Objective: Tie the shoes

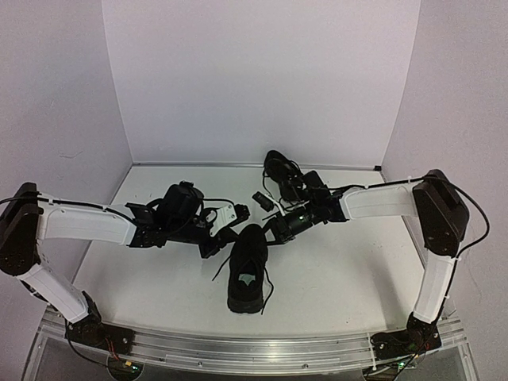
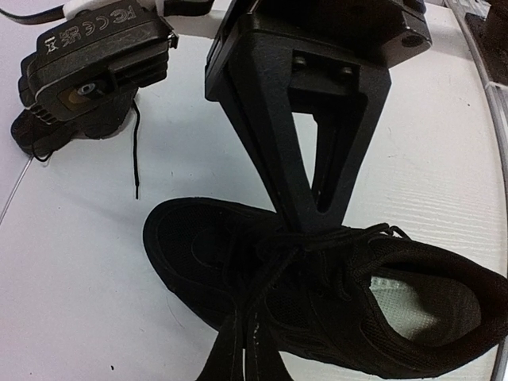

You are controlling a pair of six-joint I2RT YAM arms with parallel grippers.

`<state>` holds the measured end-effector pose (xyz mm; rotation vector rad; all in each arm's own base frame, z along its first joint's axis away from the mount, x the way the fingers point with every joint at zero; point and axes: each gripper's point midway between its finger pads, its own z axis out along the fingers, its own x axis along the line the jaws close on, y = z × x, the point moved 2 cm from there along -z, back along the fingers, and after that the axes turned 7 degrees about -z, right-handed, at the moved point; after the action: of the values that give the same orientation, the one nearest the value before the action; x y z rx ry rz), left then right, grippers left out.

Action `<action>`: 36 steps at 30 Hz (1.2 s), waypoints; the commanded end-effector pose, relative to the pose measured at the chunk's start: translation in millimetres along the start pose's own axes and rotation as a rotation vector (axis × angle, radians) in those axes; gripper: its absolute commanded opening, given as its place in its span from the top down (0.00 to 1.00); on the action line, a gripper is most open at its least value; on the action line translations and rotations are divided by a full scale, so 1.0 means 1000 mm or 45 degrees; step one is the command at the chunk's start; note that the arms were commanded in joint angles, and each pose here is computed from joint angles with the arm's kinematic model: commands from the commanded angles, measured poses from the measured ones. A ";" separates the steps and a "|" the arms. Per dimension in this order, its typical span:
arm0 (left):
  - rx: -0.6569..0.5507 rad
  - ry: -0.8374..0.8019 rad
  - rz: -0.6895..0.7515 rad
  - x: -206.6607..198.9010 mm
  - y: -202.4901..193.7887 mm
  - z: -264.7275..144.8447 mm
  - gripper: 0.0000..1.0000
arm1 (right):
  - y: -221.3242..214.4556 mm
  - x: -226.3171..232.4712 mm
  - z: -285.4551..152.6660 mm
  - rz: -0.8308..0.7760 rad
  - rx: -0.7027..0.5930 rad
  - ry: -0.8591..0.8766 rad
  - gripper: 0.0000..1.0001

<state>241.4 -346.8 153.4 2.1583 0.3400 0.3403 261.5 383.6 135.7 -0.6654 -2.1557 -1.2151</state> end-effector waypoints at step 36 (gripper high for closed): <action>0.130 0.200 -0.154 0.018 -0.031 -0.028 1.00 | -0.037 -0.016 -0.048 0.099 0.002 -0.251 1.00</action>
<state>240.1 -311.7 139.5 2.2235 0.5243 0.3874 256.5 334.1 115.1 -0.8665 -2.2206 -1.1214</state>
